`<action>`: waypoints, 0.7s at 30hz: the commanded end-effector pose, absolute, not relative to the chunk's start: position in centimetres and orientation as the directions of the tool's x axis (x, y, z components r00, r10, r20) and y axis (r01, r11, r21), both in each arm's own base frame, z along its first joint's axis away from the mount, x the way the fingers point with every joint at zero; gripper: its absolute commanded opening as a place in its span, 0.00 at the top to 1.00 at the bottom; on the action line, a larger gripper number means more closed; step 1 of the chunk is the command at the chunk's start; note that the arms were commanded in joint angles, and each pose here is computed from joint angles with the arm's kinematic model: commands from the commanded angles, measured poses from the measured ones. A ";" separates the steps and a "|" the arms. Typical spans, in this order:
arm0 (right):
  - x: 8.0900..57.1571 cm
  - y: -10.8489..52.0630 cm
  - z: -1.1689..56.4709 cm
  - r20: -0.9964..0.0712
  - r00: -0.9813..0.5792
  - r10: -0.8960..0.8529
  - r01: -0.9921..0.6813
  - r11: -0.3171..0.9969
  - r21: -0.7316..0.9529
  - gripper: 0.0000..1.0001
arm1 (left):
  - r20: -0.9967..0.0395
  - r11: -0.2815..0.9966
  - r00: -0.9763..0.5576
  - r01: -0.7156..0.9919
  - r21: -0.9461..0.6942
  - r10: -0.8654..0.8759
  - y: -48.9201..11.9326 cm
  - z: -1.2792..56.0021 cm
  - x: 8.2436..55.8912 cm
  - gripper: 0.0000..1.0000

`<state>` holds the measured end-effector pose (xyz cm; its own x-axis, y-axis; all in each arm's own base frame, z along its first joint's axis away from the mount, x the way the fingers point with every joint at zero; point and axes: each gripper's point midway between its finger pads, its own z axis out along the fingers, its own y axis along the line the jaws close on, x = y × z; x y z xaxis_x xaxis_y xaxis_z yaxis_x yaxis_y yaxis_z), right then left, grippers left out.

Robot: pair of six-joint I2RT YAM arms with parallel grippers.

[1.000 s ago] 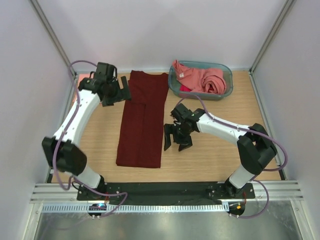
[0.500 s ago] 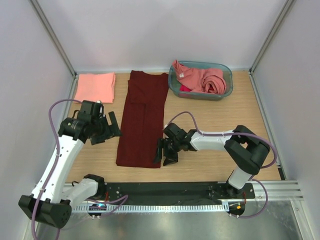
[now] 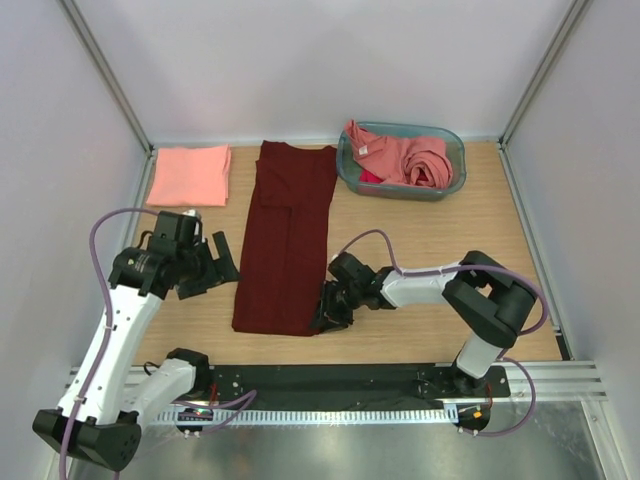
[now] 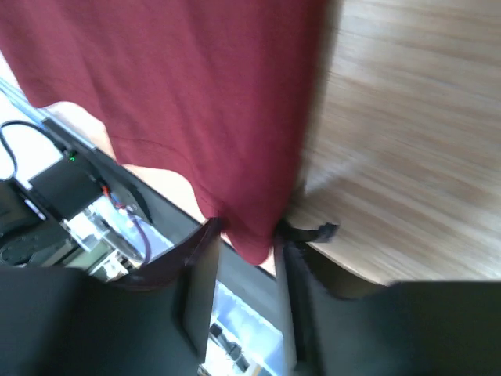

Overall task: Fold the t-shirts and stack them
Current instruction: Fold the tshirt

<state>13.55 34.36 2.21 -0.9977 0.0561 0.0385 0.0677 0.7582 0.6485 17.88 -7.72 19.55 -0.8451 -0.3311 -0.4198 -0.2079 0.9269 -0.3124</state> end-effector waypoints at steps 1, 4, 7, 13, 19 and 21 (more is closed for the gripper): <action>12.7 31.9 -1.1 0.050 -0.994 0.100 0.111 0.838 0.535 0.64 | -0.387 0.924 -0.863 -0.202 -0.324 -0.324 -8.1 18.9 17.0 0.15; 13.1 31.1 -1.4 0.030 -0.993 0.117 0.117 0.859 0.499 0.85 | -0.341 0.919 -0.884 -0.203 -0.338 -0.321 -8.7 17.6 16.7 0.16; 13.5 29.6 -1.5 0.007 -0.993 0.121 0.111 0.884 0.454 0.99 | -0.305 0.908 -0.891 -0.220 -0.357 -0.335 -9.2 16.4 16.6 0.19; 14.6 25.7 -0.4 -0.047 -0.996 0.079 0.054 0.915 0.399 0.99 | -0.145 0.860 -0.908 -0.308 -0.407 -0.394 -11.1 11.6 15.5 0.34; 14.9 22.0 -0.1 -0.009 -0.996 0.093 0.081 0.903 0.422 0.99 | -0.066 0.834 -0.920 -0.318 -0.452 -0.387 -13.6 9.6 15.7 0.36; 14.9 21.4 -0.1 -0.015 -0.997 0.074 0.061 0.906 0.418 0.99 | -0.040 0.826 -0.934 -0.293 -0.481 -0.355 -15.3 8.9 16.0 0.36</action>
